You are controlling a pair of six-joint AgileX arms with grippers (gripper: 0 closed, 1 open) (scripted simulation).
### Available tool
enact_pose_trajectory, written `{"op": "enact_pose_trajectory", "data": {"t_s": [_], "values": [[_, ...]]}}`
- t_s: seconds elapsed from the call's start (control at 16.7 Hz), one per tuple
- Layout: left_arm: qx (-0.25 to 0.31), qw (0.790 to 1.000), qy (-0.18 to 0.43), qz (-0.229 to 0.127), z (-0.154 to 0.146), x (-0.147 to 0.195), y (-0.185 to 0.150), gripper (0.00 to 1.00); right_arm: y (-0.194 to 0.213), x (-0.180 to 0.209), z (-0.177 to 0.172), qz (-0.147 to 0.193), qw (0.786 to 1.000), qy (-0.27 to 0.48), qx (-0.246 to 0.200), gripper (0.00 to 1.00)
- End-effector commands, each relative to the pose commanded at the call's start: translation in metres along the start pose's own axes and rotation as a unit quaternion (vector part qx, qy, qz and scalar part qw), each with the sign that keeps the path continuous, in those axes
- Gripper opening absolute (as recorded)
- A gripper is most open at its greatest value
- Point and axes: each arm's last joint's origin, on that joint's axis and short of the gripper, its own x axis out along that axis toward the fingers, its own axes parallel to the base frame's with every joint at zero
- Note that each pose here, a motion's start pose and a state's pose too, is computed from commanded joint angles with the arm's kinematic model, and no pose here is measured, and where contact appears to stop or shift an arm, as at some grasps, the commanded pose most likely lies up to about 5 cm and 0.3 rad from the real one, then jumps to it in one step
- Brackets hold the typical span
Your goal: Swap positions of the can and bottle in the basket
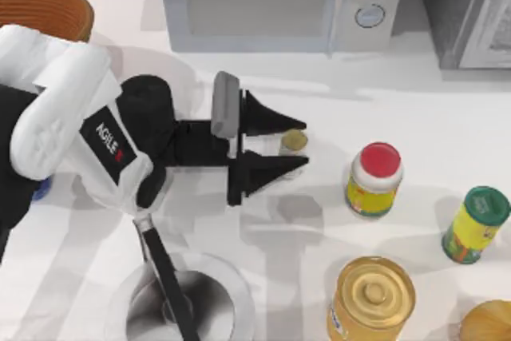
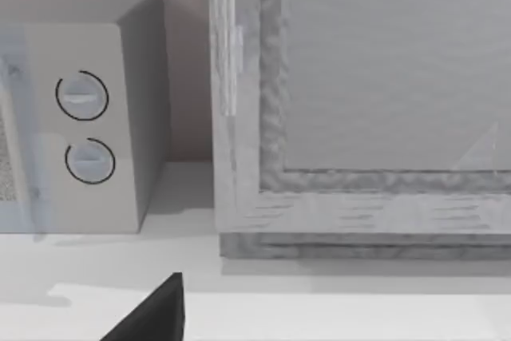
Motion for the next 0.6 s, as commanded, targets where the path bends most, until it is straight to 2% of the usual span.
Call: {"op": "enact_pose_trajectory", "data": {"t_s": [0.12,0.18,0.6], "values": [[0.0,1.0,0.0,0.0,0.0,0.0,0.0,0.98,0.0,0.0,0.0,0.0,1.0,0.0,0.0,1.0],[0.0,1.0,0.0,0.0,0.0,0.0,0.0,1.0,0.0,0.0,0.0,0.0,1.0,0.0,0.0,1.0],[0.0,1.0,0.0,0.0,0.0,0.0,0.0,1.0,0.0,0.0,0.0,0.0,1.0,0.0,0.0,1.0]]}}
